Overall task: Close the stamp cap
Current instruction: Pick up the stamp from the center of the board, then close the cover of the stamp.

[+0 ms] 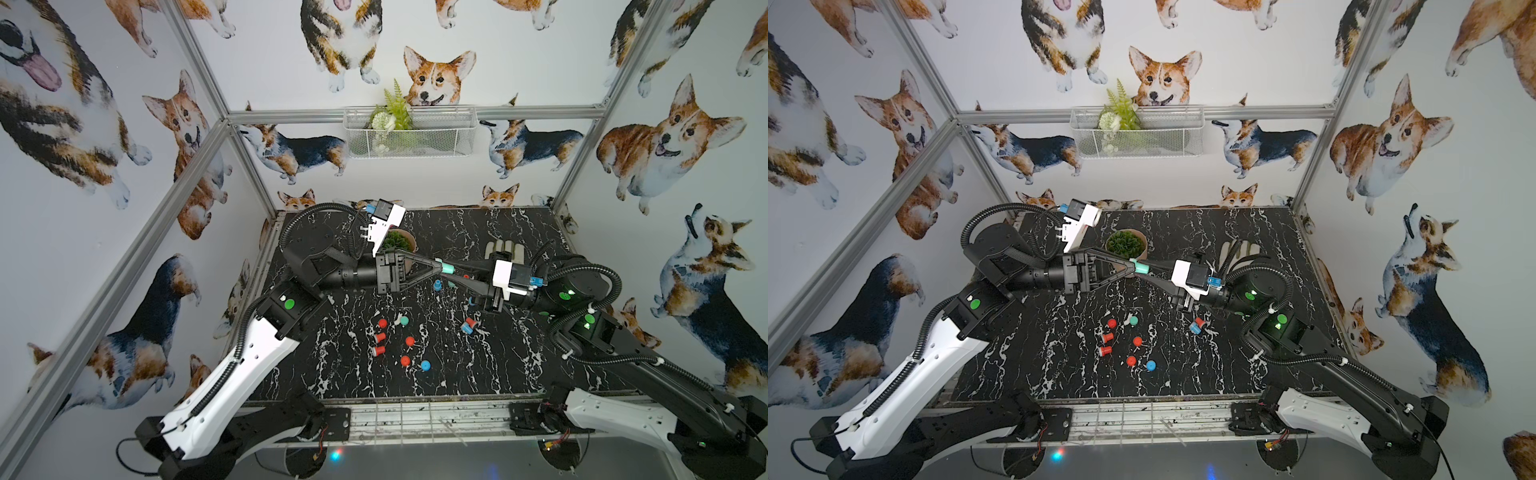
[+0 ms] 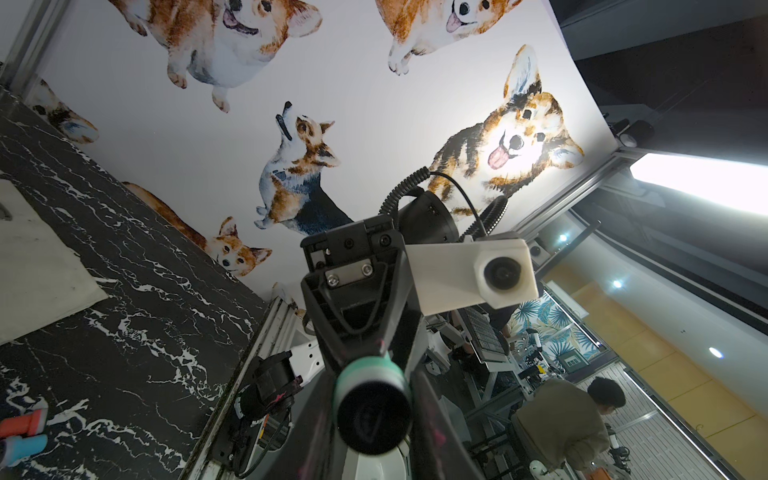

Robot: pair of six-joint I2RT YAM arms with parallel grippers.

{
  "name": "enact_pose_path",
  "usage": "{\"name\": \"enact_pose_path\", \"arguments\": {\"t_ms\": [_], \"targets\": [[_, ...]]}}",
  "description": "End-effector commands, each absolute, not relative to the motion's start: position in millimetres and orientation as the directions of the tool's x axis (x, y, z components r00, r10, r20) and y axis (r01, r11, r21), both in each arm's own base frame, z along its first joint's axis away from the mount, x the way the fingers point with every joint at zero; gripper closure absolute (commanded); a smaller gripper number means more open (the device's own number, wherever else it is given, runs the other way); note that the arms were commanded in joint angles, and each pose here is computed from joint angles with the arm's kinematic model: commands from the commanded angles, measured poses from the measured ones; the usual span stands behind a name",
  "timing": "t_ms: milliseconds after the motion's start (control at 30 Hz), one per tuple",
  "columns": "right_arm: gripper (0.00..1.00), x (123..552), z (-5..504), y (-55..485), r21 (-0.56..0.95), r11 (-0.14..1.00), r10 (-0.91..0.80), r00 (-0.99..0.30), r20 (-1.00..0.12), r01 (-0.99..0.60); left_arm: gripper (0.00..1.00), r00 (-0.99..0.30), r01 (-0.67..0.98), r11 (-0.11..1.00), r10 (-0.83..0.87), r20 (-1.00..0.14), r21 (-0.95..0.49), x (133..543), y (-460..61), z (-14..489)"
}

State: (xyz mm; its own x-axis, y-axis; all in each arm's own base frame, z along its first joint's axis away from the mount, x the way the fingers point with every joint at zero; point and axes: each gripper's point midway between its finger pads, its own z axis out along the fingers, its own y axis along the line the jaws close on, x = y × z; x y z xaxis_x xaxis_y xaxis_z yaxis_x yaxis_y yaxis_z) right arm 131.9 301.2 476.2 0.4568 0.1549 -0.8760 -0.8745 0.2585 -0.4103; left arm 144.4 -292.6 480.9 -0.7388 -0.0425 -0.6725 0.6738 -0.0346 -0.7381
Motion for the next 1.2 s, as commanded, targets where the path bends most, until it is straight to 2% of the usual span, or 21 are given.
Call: {"name": "enact_pose_path", "arguments": {"t_ms": [0, 133, 300, 567, 667, 867, 967, 1167], "targets": [[0.93, 140, 477, 296, -0.342, 0.301, 0.141, 0.396, -0.907, -0.890, 0.71, -0.733, 0.669, 0.088, -0.087, -0.674, -0.738, 163, -284, 468], [0.96, 150, 461, 297, -0.247, 0.327, 0.095, 0.292, -0.952, -0.912, 0.58, -0.723, 0.650, 0.188, -0.144, -0.676, -0.736, 182, -267, 461], [1.00, 161, 429, 303, -0.131, 0.390, 0.002, 0.144, -0.990, -0.911, 0.55, -0.707, 0.591, 0.339, -0.218, -0.672, -0.732, 208, -239, 442], [1.00, 167, 354, 316, -0.002, 0.510, -0.221, -0.129, -0.967, -0.860, 0.53, -0.691, 0.363, 0.716, -0.223, -0.688, -0.596, 247, -177, 371], [1.00, 169, 318, 317, 0.071, 0.572, -0.281, -0.277, -0.919, -0.817, 0.53, -0.694, 0.275, 0.818, -0.196, -0.693, -0.506, 255, -154, 343], [1.00, 168, 237, 313, 0.191, 0.690, -0.362, -0.561, -0.745, -0.699, 0.52, -0.696, 0.215, 0.883, -0.161, -0.699, -0.418, 267, -131, 308], [1.00, 164, 205, 311, 0.228, 0.742, -0.365, -0.665, -0.652, -0.631, 0.51, -0.702, 0.194, 0.899, -0.152, -0.695, -0.392, 273, -122, 292], [1.00, 167, 163, 318, 0.248, 0.797, -0.398, -0.788, -0.470, -0.551, 0.50, -0.712, 0.138, 0.925, -0.156, -0.684, -0.354, 288, -100, 264]]}}
